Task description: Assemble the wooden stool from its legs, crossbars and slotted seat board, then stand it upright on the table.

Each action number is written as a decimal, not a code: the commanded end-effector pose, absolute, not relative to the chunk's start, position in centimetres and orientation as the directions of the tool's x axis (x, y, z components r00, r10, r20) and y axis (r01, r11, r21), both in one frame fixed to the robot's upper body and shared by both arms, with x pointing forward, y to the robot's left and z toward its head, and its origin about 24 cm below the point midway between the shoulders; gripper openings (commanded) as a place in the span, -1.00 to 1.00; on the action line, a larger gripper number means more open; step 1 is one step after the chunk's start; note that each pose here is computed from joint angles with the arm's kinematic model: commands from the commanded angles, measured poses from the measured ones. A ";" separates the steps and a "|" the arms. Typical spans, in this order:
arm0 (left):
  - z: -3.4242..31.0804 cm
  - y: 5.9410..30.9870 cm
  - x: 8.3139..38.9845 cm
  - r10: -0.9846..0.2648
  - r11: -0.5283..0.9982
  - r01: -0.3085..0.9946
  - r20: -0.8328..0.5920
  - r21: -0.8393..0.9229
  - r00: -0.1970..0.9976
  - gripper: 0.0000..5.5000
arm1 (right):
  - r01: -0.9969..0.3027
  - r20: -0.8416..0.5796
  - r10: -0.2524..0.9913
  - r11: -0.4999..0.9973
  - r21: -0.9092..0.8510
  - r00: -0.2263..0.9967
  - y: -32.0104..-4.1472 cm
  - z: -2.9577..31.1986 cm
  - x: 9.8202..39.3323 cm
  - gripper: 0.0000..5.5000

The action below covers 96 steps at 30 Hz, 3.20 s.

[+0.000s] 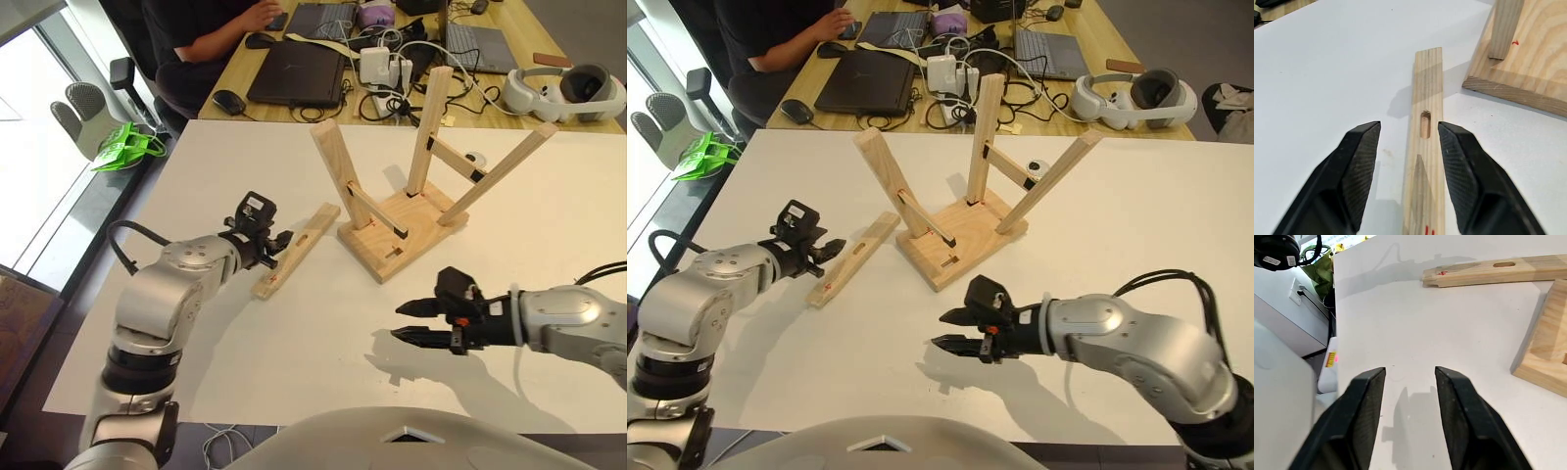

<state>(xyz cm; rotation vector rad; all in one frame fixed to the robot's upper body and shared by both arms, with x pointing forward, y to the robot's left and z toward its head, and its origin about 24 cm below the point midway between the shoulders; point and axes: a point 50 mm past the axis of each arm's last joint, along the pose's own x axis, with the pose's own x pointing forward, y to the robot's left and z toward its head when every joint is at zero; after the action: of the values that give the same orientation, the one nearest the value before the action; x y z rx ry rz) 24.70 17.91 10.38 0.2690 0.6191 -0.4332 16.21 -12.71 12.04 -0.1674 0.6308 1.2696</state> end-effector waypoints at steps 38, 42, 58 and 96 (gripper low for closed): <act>5.4 18.8 24.6 -0.240 0.812 0.567 -0.805 0.140 0.542 -0.25 | -0.808 -0.356 0.750 0.394 -0.437 0.558 -4.9 11.8 23.6 -0.32; 5.4 19.2 24.5 -0.231 0.822 0.550 -0.797 0.147 0.558 -0.26 | -0.723 -0.102 0.729 0.632 -0.277 0.677 -3.8 14.9 24.7 -0.32; 18.4 25.5 27.2 0.129 0.806 -0.029 -0.127 0.591 0.984 -0.26 | -0.638 0.285 0.607 0.510 0.577 0.742 -4.9 20.3 26.3 0.13; 23.1 12.7 24.8 -0.657 0.611 0.369 0.188 0.701 0.730 -0.26 | -0.865 0.581 0.657 0.246 0.437 0.480 -10.5 26.9 28.7 -0.37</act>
<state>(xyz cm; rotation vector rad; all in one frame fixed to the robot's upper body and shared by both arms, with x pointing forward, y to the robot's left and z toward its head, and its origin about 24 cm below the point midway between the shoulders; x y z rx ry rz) 24.69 12.41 23.01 0.6581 -0.4569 -0.6255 29.11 -10.34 26.21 0.8202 -0.2876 1.0056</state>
